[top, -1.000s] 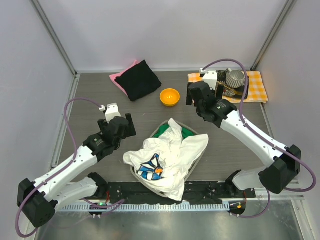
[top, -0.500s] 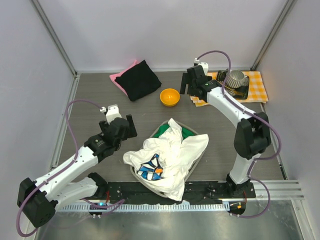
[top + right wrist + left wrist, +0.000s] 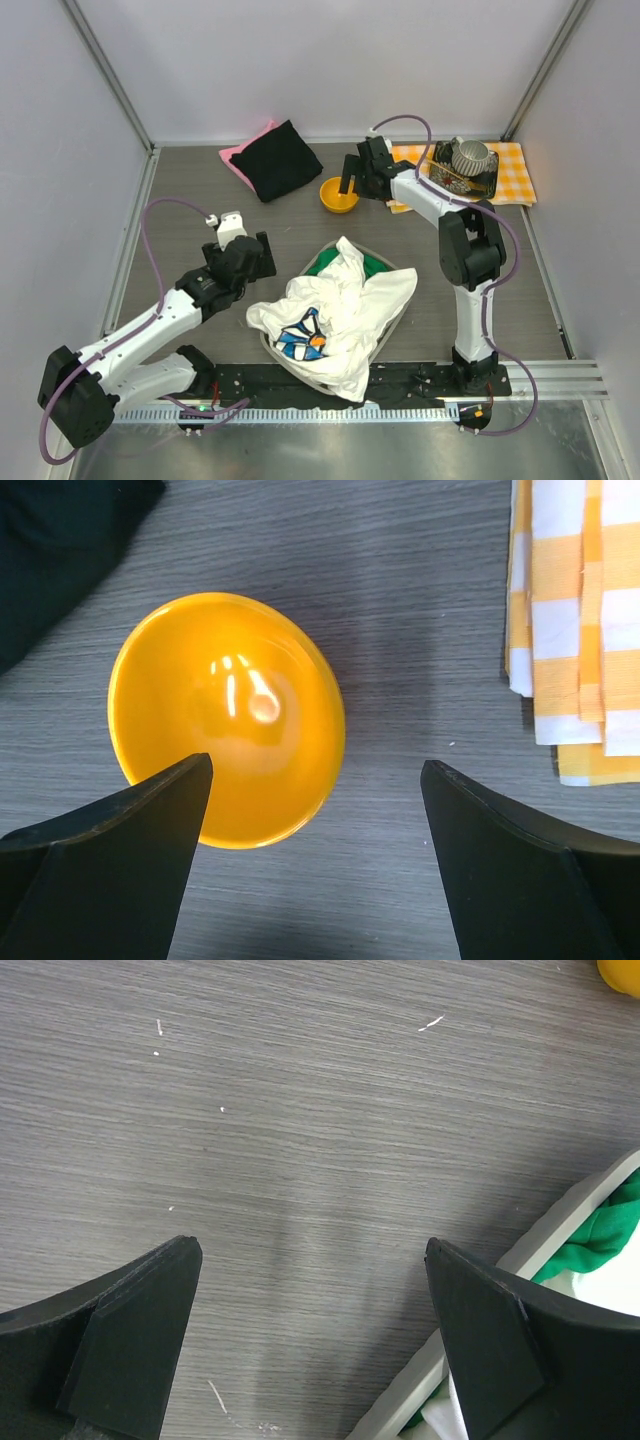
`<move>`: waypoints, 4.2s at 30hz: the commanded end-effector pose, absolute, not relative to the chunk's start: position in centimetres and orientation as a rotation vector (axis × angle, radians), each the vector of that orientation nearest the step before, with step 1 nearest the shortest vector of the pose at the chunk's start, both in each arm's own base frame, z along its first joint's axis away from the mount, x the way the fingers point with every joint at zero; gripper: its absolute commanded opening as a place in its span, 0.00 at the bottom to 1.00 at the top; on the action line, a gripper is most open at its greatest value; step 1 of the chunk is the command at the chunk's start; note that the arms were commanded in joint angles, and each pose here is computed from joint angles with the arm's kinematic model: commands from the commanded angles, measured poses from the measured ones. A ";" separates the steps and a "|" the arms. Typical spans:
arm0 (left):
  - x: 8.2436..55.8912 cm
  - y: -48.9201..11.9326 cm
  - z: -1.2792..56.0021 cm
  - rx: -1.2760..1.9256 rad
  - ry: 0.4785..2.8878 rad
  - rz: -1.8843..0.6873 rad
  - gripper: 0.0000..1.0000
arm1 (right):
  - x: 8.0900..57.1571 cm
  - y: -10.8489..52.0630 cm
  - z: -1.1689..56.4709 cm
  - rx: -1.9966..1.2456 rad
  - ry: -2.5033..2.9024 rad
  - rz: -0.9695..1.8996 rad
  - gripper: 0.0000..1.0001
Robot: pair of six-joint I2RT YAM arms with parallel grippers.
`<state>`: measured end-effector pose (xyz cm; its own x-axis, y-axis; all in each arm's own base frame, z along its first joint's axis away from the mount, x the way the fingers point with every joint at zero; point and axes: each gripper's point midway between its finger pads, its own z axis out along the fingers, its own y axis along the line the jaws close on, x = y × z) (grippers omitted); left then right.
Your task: Fold and stack the t-shirts
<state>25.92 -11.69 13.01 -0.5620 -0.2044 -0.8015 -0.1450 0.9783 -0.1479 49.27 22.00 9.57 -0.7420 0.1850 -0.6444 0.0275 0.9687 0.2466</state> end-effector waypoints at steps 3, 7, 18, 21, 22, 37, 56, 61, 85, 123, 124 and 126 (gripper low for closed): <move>26.6 -11.6 13.9 -0.275 2.125 -0.089 1.00 | 51.0 23.0 10.3 0.182 2.342 0.341 0.89; 26.4 -11.3 13.8 -0.280 2.121 -0.085 1.00 | 51.4 22.5 9.4 0.214 2.347 0.310 0.85; 26.1 -10.8 13.7 -0.296 2.107 -0.084 1.00 | 52.5 22.8 6.3 0.266 2.399 0.285 0.33; 26.1 -10.8 13.9 -0.291 2.105 -0.076 1.00 | 53.1 22.7 6.5 0.281 2.387 0.271 0.01; 26.1 -10.7 13.8 -0.291 2.106 -0.075 1.00 | 53.0 22.6 6.2 0.279 2.405 0.254 0.01; 26.0 -11.0 13.8 -0.283 2.106 -0.098 1.00 | 56.4 7.5 19.4 0.658 2.116 0.093 0.01; 26.2 -11.0 13.6 -0.278 2.107 -0.088 1.00 | 56.8 1.1 14.5 0.804 2.169 0.150 0.01; 26.0 -10.9 13.5 -0.277 2.112 -0.083 1.00 | 56.5 1.4 11.5 0.816 2.219 0.133 0.01; 26.1 -10.3 13.1 -0.284 2.123 -0.027 1.00 | 60.0 -0.4 9.1 0.796 2.163 0.010 0.69; 25.6 -10.7 13.8 -0.308 2.113 -0.105 1.00 | 49.5 10.2 12.0 0.394 2.348 -0.105 1.00; 25.5 -10.6 13.7 -0.306 2.116 -0.098 1.00 | 49.6 10.1 11.0 0.396 2.361 -0.119 1.00; 25.5 -10.5 13.8 -0.309 2.114 -0.094 1.00 | 50.0 10.0 10.5 0.396 2.360 -0.138 1.00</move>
